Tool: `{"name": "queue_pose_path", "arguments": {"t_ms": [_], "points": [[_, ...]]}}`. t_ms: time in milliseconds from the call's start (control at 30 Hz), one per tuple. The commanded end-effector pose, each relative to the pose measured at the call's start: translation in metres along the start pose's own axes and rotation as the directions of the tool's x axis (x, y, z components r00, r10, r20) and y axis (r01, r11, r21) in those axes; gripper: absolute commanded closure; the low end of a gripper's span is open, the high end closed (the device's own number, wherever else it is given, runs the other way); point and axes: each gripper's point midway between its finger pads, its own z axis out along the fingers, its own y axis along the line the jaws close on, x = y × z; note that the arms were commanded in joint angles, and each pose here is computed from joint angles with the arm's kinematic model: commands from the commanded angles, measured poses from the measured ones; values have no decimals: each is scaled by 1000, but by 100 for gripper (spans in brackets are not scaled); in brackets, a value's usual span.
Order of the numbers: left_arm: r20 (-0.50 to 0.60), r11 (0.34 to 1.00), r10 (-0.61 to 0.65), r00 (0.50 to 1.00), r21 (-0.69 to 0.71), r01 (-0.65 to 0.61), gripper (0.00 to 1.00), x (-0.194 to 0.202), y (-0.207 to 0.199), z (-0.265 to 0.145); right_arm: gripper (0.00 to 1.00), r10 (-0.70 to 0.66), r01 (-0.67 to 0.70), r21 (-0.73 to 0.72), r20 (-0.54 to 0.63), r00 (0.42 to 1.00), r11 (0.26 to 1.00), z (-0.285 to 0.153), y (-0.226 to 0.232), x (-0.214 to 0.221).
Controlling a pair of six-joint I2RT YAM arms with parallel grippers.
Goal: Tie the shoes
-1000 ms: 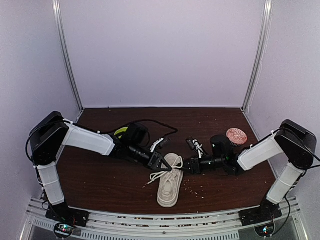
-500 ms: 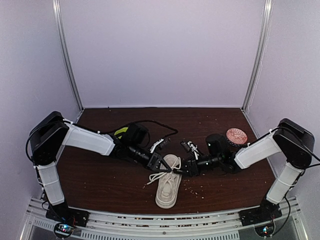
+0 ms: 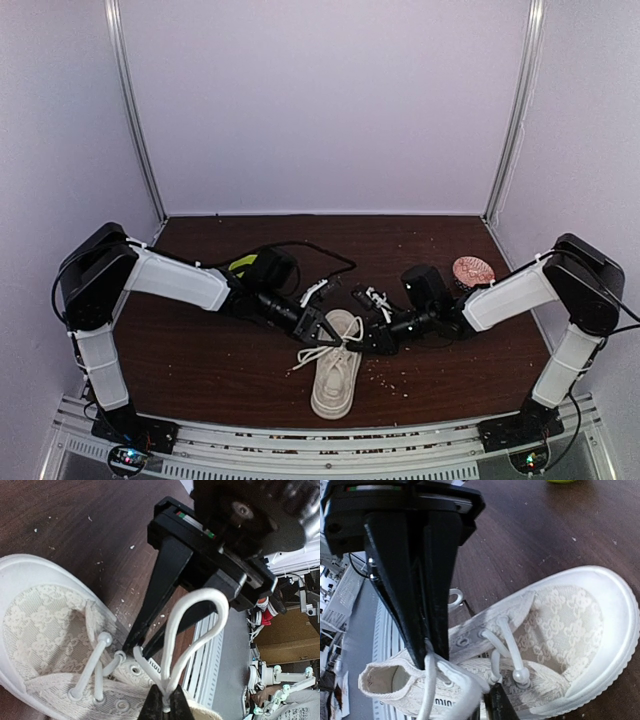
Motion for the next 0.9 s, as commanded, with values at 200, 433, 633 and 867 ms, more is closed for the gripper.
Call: {"name": "queue_pose_path", "arguments": {"t_ms": [200, 433, 633, 867], "points": [[75, 994, 87, 993, -73, -82, 53, -20, -4, -10, 100, 50, -49, 28, -14, 999, 998, -8, 2, 18], [185, 950, 135, 974, -302, -74, 38, -37, 6, -43, 100, 110, -108, 89, -14, 994, 990, -24, 1, 43], [202, 940, 76, 976, -340, -3, 38, -26, 19, -47, 100, 197, -193, 169, -10, 980, 967, -33, -8, 60], [248, 935, -36, 968, -334, 120, 39, -5, 34, -47, 100, 296, -287, 284, 13, 955, 915, -52, -17, 81]]}}
